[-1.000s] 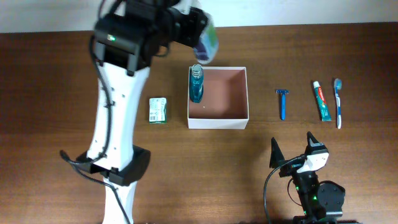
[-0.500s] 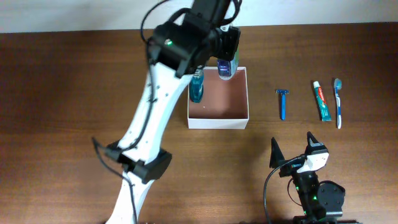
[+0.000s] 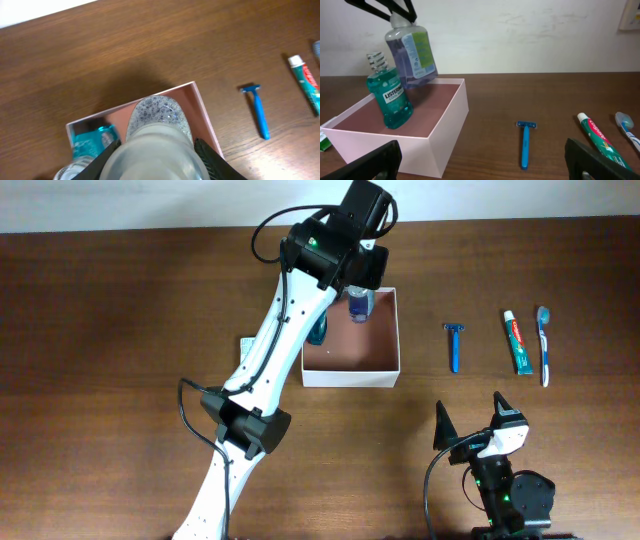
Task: Pack container
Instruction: 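Carry the soap pump bottle over the box beside the Listerine, then lower the soap pump bottle into the box and release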
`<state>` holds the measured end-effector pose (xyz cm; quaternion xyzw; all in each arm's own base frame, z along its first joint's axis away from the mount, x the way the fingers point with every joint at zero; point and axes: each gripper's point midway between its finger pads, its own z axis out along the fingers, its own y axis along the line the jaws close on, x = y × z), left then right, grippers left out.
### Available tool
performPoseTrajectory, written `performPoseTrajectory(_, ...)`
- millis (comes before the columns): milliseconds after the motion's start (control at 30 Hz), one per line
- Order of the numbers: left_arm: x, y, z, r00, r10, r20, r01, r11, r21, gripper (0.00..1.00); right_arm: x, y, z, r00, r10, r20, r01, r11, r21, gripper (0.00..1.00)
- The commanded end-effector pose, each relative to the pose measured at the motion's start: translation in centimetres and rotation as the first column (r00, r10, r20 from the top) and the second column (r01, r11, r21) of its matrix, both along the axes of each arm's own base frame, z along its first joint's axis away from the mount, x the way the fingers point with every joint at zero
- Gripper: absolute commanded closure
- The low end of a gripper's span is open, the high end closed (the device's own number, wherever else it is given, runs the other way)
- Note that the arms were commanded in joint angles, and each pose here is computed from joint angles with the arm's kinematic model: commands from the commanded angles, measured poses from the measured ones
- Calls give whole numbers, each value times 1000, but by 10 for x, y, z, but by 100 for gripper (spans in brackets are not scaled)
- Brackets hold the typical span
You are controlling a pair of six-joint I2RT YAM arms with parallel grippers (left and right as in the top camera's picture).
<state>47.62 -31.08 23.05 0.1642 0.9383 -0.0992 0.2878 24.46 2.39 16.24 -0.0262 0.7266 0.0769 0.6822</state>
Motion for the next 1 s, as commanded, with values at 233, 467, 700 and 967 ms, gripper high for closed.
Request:
performPoseTrajectory(233, -4, 16, -4, 999, 47, -18, -46, 997, 58, 99, 0, 0, -2, 1000, 5, -2, -5, 1000, -6, 1)
performPoseTrajectory(467, -2, 17, -21, 995, 76, -58, -72, 995, 68, 99, 0, 0, -2, 1000, 5, -2, -5, 1000, -6, 1)
performPoseTrajectory(700, 3, 19, -46, 992, 85, -96, -76, 992, 98, 98, 0, 0, -2, 1000, 5, -2, -5, 1000, -6, 1)
performPoseTrajectory(967, 3, 18, -68, 987, 87, -135, -70, 990, 125, 97, 0, 0, -2, 1000, 5, -2, -5, 1000, -6, 2)
